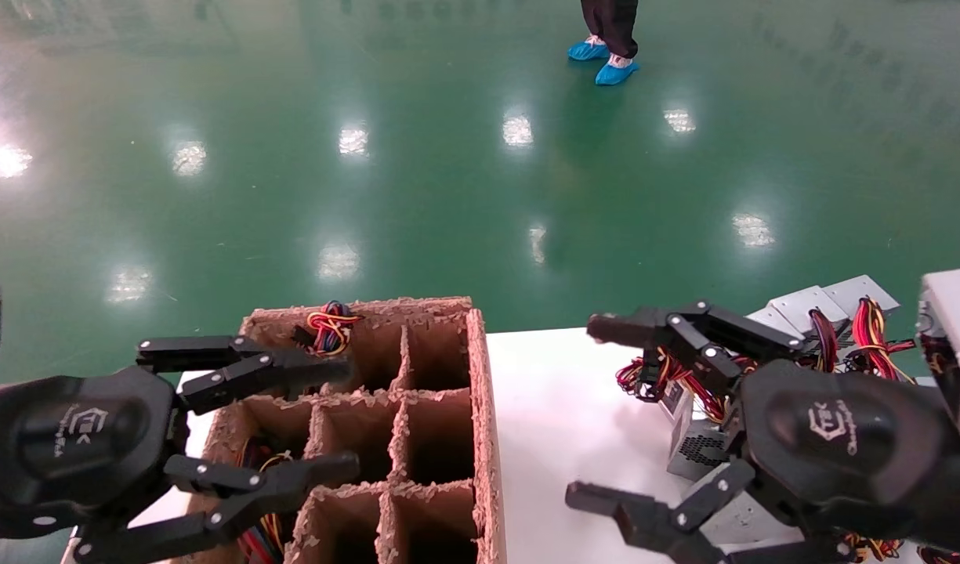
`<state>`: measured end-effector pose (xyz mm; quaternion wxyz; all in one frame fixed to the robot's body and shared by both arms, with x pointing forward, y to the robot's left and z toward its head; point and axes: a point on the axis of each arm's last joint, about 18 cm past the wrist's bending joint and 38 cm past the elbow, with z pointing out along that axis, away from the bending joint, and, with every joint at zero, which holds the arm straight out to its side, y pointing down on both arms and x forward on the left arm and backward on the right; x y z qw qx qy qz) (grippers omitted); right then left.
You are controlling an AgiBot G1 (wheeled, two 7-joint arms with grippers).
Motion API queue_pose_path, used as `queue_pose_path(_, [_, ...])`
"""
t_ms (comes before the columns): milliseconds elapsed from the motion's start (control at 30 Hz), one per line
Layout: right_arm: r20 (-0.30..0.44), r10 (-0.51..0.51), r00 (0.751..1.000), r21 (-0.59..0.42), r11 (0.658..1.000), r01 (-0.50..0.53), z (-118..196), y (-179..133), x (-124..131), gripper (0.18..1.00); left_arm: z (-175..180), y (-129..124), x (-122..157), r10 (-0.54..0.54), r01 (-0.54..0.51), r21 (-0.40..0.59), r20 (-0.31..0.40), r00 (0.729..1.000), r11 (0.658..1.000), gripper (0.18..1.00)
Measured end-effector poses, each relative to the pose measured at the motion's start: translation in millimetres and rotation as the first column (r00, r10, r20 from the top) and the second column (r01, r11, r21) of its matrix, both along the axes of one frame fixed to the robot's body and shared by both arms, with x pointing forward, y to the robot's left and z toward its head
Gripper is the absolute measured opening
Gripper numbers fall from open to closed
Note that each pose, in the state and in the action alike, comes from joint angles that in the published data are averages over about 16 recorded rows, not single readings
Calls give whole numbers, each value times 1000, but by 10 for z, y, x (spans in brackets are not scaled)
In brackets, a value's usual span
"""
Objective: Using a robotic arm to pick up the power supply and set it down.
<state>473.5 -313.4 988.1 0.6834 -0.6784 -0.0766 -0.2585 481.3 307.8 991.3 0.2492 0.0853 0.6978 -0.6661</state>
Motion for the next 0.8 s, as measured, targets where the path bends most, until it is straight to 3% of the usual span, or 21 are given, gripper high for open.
queue_pose_path(400, [8, 35, 999, -81, 996, -34, 36, 104, 14, 1001, 0, 0, 0, 0, 0, 0, 0, 1000, 1000, 769])
queue_pose_path(800, [9, 36, 999, -98, 995, -34, 41, 116, 24, 1001, 0, 1, 1, 0, 0, 0, 0, 1000, 1000, 948])
